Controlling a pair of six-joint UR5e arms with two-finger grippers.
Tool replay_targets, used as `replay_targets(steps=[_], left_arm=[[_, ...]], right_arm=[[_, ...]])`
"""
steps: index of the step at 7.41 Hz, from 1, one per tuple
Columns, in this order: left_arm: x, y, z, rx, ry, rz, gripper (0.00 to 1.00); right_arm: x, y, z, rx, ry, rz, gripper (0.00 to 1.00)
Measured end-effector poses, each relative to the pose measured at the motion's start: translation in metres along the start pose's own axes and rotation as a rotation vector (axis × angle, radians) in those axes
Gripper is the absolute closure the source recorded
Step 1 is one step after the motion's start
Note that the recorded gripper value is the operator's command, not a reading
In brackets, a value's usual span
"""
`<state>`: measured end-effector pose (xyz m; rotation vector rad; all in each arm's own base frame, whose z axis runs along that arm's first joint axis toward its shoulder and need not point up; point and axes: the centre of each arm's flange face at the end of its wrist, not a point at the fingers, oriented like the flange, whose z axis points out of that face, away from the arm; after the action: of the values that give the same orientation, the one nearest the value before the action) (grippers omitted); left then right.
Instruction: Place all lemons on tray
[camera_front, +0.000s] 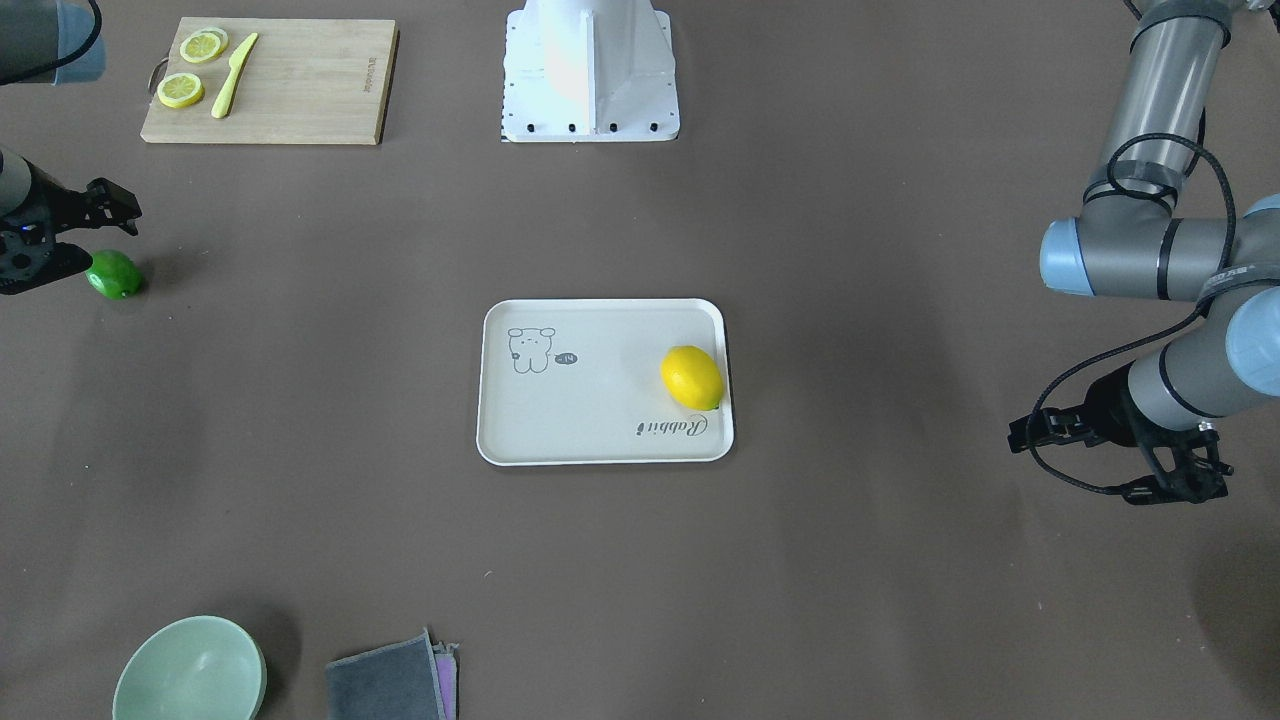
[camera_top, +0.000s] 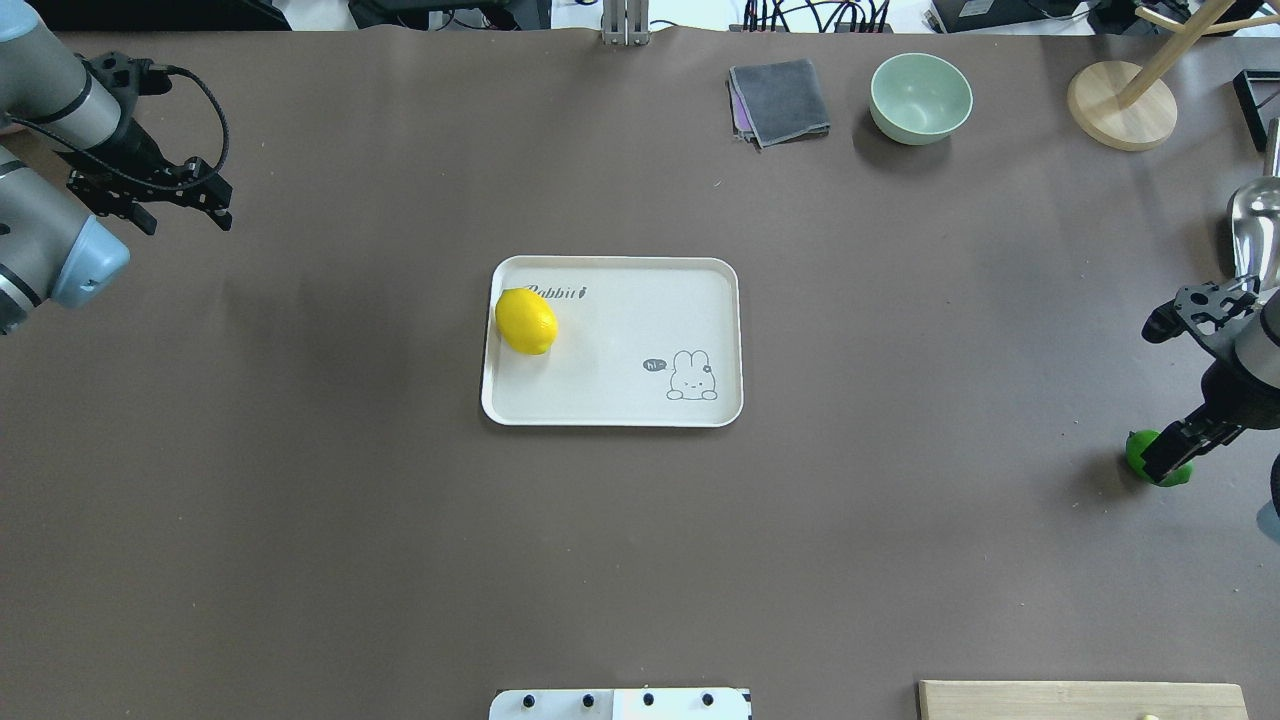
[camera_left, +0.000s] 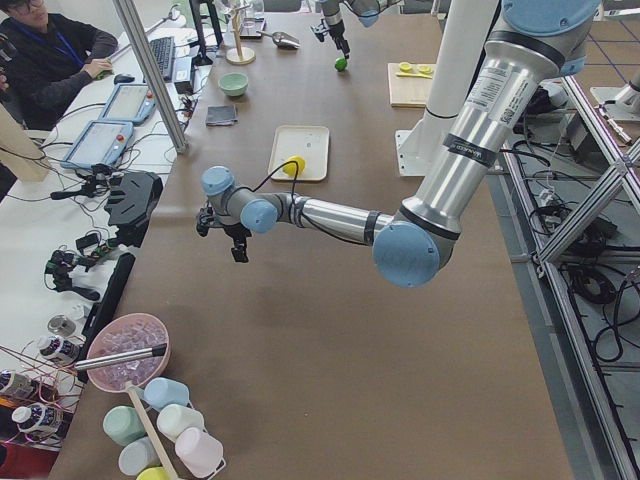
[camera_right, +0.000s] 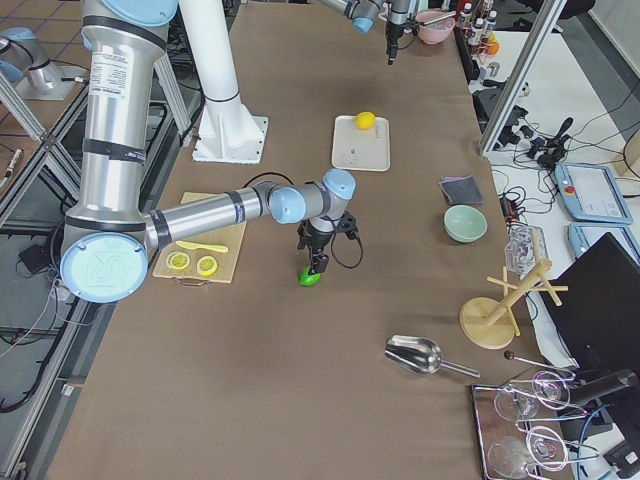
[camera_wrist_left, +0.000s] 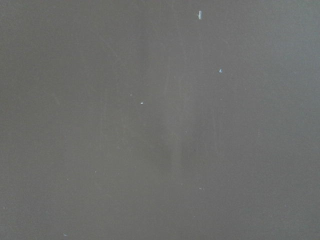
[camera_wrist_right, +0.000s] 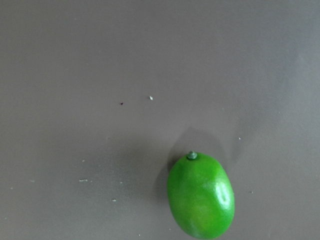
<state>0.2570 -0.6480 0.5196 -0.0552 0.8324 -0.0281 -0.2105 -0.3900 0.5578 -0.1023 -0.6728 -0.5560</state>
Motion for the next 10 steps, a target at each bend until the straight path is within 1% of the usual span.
replay_targets(steps=[1, 2, 4, 6, 7, 8, 9, 10], left_arm=[[-0.001, 0.000, 0.002, -0.002, -0.001, 0.000, 0.02], [-0.001, 0.000, 0.003, -0.003, -0.002, -0.001, 0.02], [-0.001, 0.001, 0.004, -0.005, -0.001, 0.001, 0.02], [0.000, 0.001, 0.005, -0.006, -0.001, 0.001, 0.02], [0.000, 0.001, 0.005, -0.006, -0.001, 0.001, 0.02], [0.000, 0.001, 0.006, -0.006, -0.001, 0.002, 0.02], [0.001, 0.002, 0.006, -0.007, -0.001, 0.003, 0.02], [0.001, 0.002, 0.006, -0.008, -0.001, 0.003, 0.02]], right_arm=[[-0.006, -0.007, 0.002, 0.000, 0.017, -0.053, 0.01], [-0.007, -0.011, 0.004, 0.000, 0.040, -0.083, 0.01], [0.000, -0.021, 0.013, -0.012, 0.080, -0.114, 0.02], [0.008, -0.023, 0.027, -0.039, 0.100, -0.102, 0.12], [0.011, -0.024, 0.036, -0.058, 0.103, -0.099, 0.29], [0.010, -0.024, 0.043, -0.072, 0.104, -0.098, 0.76], [0.007, -0.028, 0.046, -0.077, 0.100, -0.098, 1.00], [0.001, -0.034, 0.046, -0.075, 0.095, -0.094, 1.00]])
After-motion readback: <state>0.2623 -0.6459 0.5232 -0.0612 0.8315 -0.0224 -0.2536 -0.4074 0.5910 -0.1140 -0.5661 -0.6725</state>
